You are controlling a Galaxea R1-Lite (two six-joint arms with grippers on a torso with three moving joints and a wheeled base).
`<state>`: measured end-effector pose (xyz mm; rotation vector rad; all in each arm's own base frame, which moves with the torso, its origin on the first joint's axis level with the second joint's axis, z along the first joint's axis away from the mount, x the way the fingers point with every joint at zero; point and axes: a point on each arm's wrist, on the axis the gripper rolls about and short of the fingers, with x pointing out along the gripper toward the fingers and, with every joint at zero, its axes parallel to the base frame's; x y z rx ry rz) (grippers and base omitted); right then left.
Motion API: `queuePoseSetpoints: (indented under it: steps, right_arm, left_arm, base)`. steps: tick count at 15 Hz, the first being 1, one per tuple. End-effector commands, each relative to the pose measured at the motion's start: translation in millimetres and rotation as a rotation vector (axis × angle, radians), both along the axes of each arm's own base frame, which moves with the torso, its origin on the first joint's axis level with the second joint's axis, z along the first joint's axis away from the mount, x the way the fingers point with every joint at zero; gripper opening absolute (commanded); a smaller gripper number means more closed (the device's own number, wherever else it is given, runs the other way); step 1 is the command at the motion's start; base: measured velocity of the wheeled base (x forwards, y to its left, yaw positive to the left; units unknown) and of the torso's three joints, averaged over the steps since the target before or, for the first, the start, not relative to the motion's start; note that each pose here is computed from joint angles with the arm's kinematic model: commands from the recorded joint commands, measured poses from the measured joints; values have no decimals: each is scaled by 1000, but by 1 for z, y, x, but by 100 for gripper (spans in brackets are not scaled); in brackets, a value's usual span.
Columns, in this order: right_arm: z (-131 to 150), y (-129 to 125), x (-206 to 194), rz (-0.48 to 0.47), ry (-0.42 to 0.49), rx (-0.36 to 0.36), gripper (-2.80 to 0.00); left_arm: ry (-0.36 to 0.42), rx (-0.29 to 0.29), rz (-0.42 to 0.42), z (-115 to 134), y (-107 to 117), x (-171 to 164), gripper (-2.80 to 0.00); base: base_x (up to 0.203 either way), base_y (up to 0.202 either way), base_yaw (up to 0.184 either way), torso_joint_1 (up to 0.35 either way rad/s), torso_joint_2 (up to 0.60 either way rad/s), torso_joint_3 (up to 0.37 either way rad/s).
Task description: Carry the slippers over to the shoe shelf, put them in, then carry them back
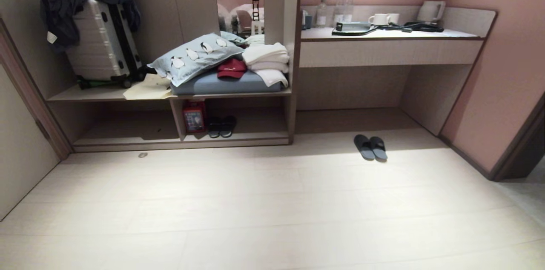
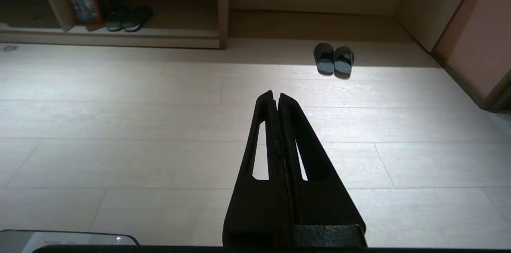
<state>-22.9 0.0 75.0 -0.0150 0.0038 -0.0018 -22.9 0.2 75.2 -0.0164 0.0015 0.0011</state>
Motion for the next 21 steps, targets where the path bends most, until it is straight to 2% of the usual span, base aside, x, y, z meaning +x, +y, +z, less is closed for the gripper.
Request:
queuePoseSetpoints:
  steps: [1, 14, 21]
  right_arm:
    - [0, 0, 0, 0, 1, 0, -280]
    - [0, 0, 0, 0, 1, 0, -280]
    - [0, 0, 0, 0, 2, 0, -280]
  left_arm:
    - [3, 0, 0, 0, 0, 0, -280]
    - [3, 4, 0, 0, 0, 0, -280]
    - [3, 4, 0, 0, 0, 0, -280]
  base:
    - [-192, 0, 1, -2, 4, -2]
    - [-191, 0, 2, 1, 3, 2]
    - [-9, 0, 0, 0, 1, 1]
